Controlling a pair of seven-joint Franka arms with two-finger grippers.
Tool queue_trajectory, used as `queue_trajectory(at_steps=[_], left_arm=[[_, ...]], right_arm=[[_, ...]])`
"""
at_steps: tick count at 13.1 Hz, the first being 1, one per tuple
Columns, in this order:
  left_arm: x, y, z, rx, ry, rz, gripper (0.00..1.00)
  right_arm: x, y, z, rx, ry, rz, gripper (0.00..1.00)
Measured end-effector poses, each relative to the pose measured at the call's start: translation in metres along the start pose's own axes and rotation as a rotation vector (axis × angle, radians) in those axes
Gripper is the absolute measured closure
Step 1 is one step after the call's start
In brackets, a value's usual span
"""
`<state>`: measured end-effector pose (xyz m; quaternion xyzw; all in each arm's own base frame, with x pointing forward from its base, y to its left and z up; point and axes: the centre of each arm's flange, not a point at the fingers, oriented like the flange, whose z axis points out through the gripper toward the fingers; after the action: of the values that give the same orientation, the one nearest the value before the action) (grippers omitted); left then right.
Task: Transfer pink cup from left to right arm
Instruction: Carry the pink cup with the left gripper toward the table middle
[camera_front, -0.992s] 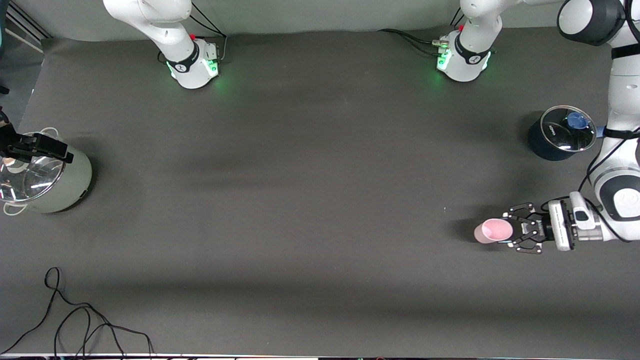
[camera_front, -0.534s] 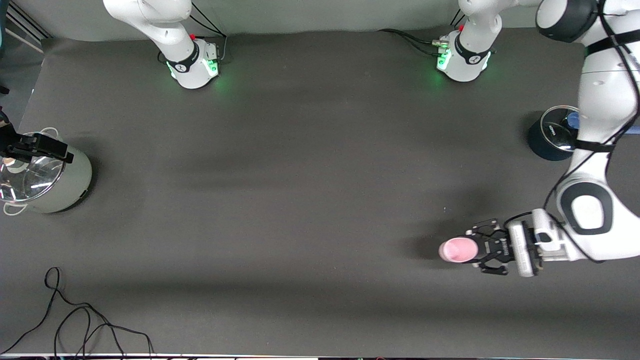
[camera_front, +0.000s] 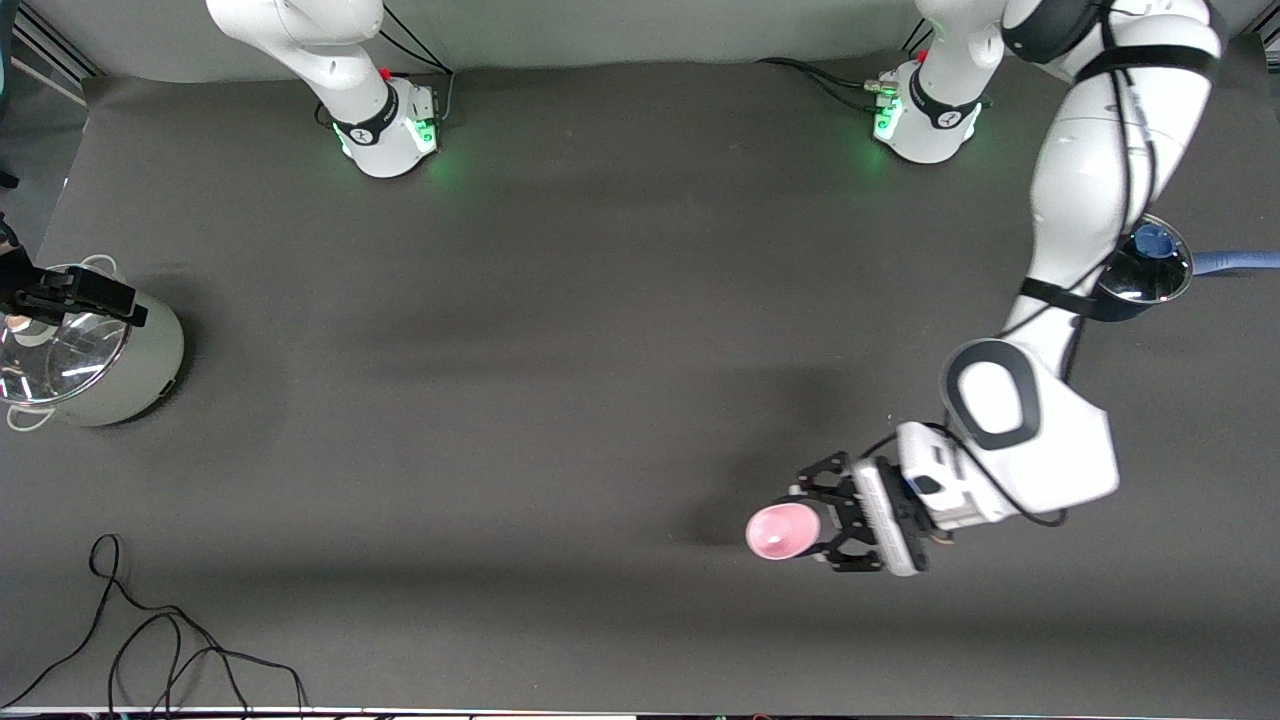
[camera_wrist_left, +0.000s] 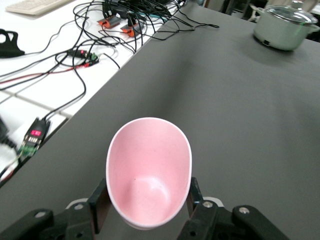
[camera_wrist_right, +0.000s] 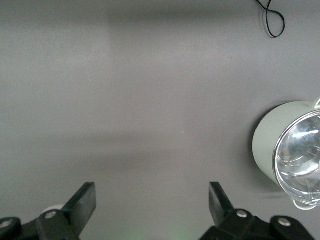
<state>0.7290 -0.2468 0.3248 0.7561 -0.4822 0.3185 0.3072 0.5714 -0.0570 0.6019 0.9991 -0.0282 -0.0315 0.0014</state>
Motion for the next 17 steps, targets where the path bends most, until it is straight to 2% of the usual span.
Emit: queue_trajectory(at_steps=[6, 12, 17], left_arm=[[0.085, 0.117, 0.099, 0.095, -0.024, 0.0, 0.35], [0.158, 0.196, 0.126, 0.16, -0.076, -0.041, 0.35], [0.197, 0.27, 0.155, 0.211, -0.085, -0.039, 0.35]], right_arm=[[0.0, -0.001, 0.0, 0.0, 0.0, -0.002, 0.0], [0.001, -0.011, 0.0, -0.001, 0.001, -0.019, 0.0], [0.002, -0.022, -0.001, -0.002, 0.007, -0.035, 0.0]])
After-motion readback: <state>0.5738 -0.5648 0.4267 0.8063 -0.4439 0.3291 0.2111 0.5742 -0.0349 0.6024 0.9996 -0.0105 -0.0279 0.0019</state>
